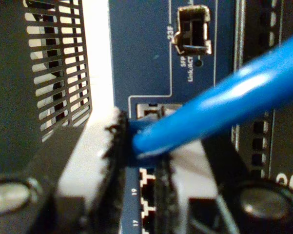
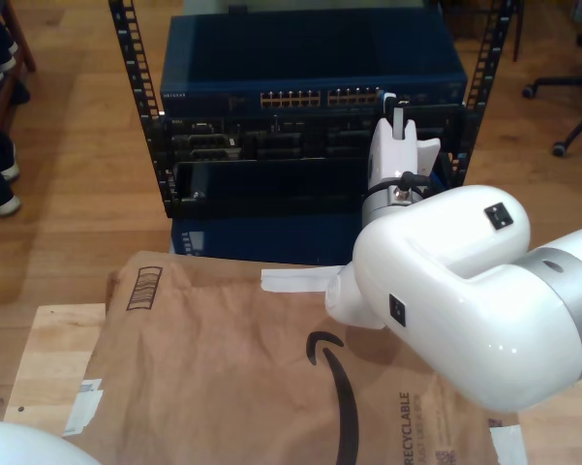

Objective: Grab the cable and plug it in

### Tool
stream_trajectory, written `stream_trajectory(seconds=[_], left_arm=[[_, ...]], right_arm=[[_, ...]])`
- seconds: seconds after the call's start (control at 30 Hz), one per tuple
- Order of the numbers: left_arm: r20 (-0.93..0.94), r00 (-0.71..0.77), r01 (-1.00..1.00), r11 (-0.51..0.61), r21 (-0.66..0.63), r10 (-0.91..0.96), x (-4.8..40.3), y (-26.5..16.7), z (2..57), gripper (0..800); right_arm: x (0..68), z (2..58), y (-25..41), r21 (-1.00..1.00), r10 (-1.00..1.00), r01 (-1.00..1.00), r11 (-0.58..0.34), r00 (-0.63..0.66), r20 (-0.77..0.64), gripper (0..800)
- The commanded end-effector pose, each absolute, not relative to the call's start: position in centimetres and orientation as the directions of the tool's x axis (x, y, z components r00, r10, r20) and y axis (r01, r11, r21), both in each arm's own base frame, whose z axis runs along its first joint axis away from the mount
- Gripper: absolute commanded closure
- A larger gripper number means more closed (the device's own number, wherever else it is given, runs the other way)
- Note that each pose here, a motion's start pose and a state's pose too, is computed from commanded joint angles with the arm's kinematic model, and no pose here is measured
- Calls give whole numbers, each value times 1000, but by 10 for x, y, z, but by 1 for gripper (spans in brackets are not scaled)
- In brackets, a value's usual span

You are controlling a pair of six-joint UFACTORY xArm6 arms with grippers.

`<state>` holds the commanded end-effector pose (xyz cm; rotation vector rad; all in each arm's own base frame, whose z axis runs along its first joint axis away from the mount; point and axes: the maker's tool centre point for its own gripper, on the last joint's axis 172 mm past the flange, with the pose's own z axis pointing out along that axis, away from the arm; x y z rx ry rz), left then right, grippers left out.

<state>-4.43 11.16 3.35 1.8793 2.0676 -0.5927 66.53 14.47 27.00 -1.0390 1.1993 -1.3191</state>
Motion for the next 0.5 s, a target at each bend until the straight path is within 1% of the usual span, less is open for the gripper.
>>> stream_trajectory(seconds=[0.5], left_arm=[[-471, -111, 992, 67, -109, 875, -44, 112, 34, 0]], right_arm=[[666, 271, 143, -991, -994, 135, 25, -102, -40, 800]])
